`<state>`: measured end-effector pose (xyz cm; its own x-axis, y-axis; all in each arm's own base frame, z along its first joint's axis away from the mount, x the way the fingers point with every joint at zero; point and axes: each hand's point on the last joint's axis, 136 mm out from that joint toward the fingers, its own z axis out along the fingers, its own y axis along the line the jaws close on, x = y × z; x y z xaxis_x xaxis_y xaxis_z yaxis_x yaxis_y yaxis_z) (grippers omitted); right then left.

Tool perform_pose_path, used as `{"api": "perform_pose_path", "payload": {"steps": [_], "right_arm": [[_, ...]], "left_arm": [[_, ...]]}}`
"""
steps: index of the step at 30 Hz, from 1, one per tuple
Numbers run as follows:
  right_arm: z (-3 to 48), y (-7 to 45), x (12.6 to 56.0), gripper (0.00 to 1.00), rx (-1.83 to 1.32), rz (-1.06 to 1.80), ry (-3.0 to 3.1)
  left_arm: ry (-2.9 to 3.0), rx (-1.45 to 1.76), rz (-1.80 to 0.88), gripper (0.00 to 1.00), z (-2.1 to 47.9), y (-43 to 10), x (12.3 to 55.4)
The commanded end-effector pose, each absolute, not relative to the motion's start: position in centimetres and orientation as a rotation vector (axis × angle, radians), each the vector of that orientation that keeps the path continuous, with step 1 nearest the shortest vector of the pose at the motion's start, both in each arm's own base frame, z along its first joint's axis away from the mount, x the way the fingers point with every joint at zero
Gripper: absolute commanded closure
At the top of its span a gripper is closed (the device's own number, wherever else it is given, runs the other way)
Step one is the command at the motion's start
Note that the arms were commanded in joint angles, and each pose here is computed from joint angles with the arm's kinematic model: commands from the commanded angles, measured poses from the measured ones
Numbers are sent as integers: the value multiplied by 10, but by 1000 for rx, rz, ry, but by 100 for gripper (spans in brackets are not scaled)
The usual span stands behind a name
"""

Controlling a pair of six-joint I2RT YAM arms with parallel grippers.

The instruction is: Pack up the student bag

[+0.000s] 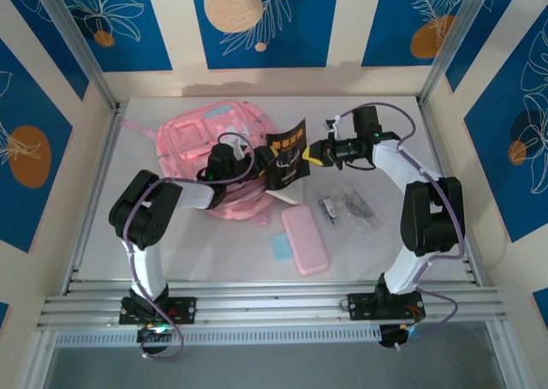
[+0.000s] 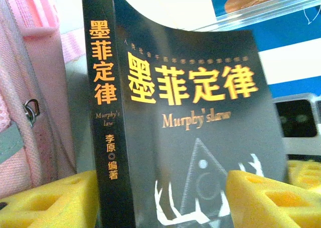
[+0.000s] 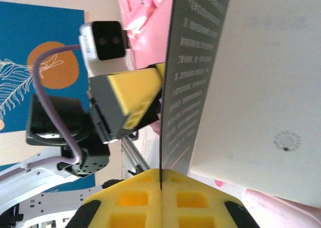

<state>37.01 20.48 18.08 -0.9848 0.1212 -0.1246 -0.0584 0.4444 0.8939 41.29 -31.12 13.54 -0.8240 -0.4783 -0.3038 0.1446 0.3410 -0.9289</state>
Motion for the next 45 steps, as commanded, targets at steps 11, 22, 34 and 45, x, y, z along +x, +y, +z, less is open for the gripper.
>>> {"api": "perform_pose_path", "payload": {"steps": [11,22,34,45], "right_arm": [[139,202,364,100,113,1542,2604],[143,190,365,41,204,1435,2621],[192,173,353,1,430,1235,2494],[218,245,345,1,505,1565,2246]], "left_arm": [[2131,-153,-1549,77,133,-332,401],[2131,-96,-1456,100,155,-331,408],[1820,-234,-1312,100,268,-301,473],[1594,-430,-1253,100,305,-261,483]]}}
